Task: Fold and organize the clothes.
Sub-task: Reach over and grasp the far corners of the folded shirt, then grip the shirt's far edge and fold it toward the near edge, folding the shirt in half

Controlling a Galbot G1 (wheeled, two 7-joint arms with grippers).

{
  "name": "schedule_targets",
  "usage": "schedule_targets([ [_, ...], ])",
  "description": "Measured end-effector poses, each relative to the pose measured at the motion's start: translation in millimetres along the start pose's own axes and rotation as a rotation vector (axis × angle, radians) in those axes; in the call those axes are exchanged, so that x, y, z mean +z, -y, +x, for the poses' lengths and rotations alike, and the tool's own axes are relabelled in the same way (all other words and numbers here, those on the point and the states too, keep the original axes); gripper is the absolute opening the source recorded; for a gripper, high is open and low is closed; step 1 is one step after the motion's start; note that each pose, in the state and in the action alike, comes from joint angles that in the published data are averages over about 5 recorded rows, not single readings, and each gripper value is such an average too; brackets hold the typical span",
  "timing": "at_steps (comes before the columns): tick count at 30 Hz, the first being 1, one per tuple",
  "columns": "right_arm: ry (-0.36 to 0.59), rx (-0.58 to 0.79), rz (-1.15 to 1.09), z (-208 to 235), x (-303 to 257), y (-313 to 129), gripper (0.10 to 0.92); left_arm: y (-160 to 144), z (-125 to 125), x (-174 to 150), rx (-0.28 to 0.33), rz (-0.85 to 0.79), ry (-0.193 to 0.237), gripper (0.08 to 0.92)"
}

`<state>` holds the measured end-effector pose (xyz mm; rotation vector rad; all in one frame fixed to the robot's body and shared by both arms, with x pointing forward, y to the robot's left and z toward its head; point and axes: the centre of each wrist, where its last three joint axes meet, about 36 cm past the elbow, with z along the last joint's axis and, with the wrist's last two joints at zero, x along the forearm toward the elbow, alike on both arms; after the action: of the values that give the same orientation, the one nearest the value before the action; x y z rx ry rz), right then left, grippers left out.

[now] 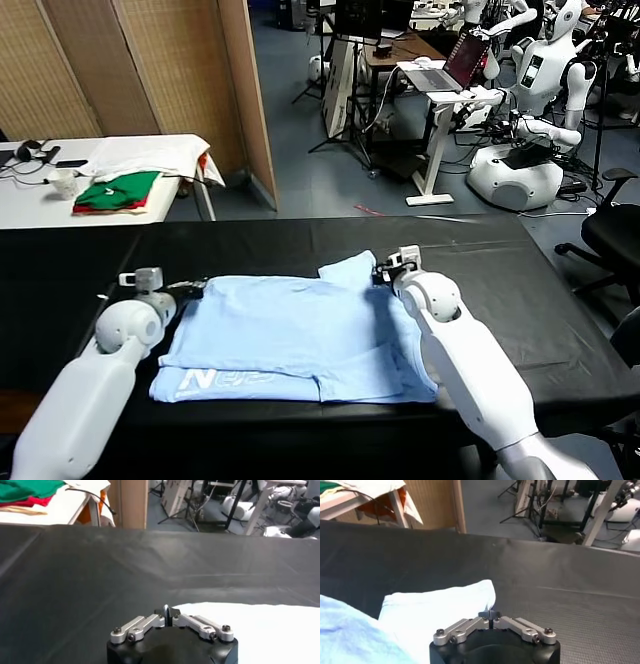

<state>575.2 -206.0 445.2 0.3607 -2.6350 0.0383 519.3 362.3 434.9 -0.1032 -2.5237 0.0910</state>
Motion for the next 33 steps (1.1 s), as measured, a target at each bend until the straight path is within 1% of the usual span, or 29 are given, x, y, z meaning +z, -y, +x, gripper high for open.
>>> schedule_targets([
  [4, 0.066, -0.018, 0.000, 14, 0, 4, 0.141, 0, 9, -3, -0.006, -0.013, 0.026, 0.146],
  [8, 0.094, -0.026, 0.010, 32, 3, 10, 0.141, 0, 20, -7, -0.012, -0.026, 0.055, 0.146],
  [14, 0.095, -0.013, 0.045, 72, 14, 19, 0.141, 2, 42, -6, -0.006, -0.055, 0.079, 0.146],
  [20, 0.071, 0.008, 0.103, 117, 29, 13, 0.141, 5, 72, 3, -0.013, -0.128, 0.098, 0.146],
  [26, 0.013, 0.024, 0.130, 150, 50, -2, 0.141, 15, 101, 20, -0.012, -0.195, 0.094, 0.146],
  [33, -0.049, 0.028, 0.138, 175, 72, -13, 0.141, 32, 127, 46, -0.038, -0.256, 0.051, 0.146],
])
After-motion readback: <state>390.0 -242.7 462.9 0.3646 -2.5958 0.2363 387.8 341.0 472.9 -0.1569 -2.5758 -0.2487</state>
